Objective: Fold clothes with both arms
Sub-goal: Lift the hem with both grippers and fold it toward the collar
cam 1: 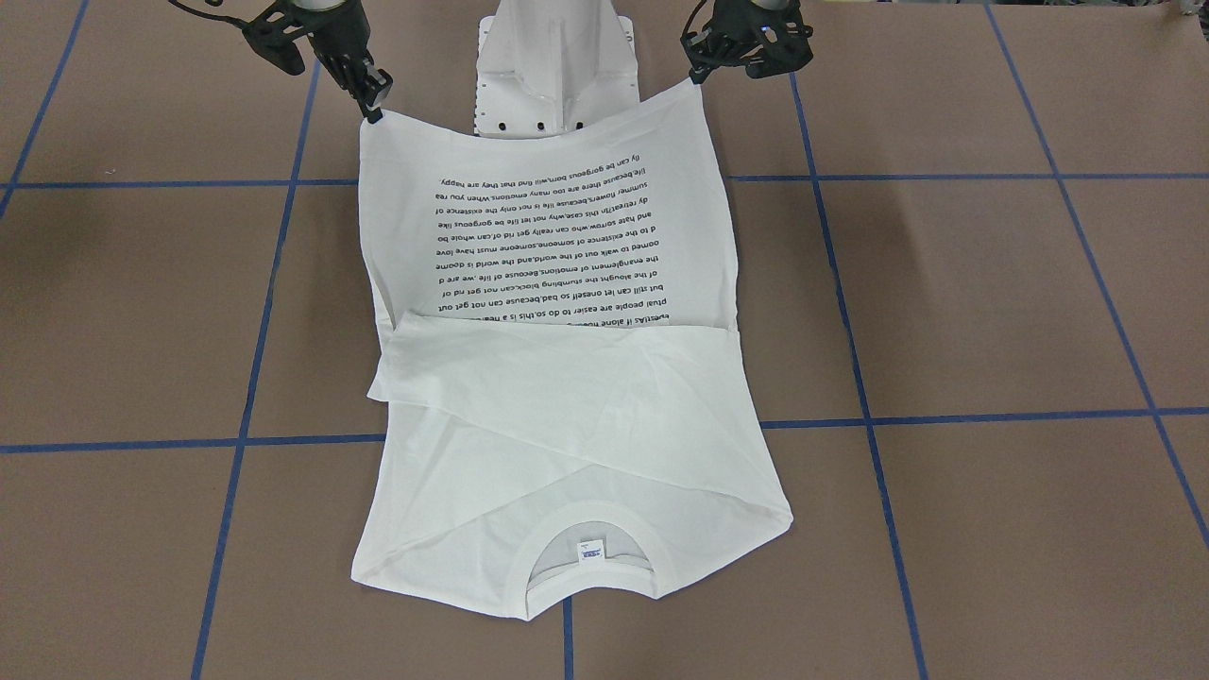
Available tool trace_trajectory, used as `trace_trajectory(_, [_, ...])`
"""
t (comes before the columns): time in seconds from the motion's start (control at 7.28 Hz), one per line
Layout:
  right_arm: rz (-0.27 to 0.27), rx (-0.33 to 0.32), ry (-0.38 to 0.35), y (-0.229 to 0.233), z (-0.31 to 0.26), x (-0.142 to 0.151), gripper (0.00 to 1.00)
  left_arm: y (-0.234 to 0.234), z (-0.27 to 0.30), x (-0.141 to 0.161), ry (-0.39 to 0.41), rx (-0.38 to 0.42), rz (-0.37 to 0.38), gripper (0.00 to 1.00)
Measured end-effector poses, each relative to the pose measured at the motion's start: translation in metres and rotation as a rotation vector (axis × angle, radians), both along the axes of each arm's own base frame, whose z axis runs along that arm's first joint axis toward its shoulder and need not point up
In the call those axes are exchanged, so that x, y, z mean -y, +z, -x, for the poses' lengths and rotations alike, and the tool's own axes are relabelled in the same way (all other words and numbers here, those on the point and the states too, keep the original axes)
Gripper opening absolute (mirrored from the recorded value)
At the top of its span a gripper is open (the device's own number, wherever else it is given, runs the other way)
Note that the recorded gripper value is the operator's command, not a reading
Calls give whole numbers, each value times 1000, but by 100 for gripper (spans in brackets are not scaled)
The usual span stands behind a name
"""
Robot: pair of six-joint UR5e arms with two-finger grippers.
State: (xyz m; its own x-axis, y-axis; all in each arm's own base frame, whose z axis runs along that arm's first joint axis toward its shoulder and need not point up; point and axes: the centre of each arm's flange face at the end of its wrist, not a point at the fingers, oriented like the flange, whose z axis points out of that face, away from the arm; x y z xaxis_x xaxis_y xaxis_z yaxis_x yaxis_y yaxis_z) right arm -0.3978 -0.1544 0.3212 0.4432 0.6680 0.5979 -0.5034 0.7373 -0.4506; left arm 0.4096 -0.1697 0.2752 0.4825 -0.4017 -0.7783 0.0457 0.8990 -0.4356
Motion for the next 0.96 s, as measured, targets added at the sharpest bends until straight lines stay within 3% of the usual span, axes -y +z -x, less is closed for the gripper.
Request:
trace_trajectory(0.27, [-4,50,55,-21,-18,25,0,-25,32,30,-67,-55,-44,0])
trace_trajectory(0.41, [-7,69,80,-31,-21,47,0,-31,43,53,-96,-74,-112,0])
trace_trajectory(0.69, [-38,76,88,-44,-26,122,0,-37,51,113,-167,-78,-256,0])
trace_trajectory(0.96, [-65,49,108,-51,-25,217,0,-33,51,189,-248,-34,-357,0])
